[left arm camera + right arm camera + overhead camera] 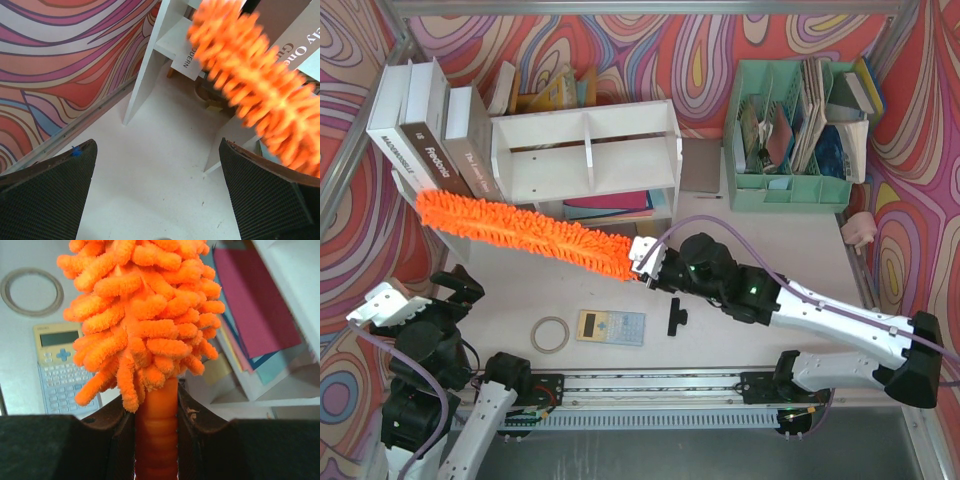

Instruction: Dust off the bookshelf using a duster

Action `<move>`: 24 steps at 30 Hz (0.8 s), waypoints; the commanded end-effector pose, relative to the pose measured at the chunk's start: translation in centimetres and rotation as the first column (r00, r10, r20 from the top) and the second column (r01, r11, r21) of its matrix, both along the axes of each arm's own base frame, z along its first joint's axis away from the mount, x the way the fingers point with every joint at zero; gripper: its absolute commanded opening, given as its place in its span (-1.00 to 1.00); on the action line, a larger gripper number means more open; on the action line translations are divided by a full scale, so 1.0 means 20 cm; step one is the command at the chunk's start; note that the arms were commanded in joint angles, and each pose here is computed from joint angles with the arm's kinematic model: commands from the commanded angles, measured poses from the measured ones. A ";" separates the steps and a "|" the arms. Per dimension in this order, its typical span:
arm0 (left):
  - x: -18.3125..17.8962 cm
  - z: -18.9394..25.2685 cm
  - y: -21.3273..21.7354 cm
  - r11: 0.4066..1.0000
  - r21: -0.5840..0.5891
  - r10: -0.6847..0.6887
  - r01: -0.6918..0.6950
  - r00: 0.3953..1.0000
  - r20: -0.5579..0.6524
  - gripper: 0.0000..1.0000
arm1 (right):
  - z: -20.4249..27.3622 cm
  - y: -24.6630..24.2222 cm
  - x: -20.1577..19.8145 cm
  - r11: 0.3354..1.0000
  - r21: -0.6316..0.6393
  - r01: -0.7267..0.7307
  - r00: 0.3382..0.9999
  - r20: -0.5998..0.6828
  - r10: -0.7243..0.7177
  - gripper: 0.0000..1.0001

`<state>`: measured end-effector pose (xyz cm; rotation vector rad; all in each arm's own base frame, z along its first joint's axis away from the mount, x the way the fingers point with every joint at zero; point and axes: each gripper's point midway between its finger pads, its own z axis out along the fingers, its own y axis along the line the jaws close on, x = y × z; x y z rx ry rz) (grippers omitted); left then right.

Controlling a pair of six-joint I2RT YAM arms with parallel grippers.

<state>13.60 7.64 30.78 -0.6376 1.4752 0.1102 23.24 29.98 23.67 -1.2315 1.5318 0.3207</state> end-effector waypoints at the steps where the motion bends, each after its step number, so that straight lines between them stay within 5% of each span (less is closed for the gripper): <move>1: 0.01 0.01 0.00 1.000 0.000 -0.004 0.004 1.000 0.002 0.97 | 0.43 0.09 0.03 0.981 0.192 -0.041 0.992 0.121 0.018 -1.00; 8: 0.01 0.01 0.00 1.000 0.000 -0.001 0.001 1.000 0.002 0.97 | 0.58 0.14 0.02 0.964 0.251 -0.094 0.984 0.168 0.052 -1.00; 24: 0.02 0.00 -0.01 1.000 0.004 -0.010 0.011 1.000 -0.008 0.97 | 0.12 0.15 0.05 0.987 0.157 -0.017 1.000 0.015 0.015 -1.00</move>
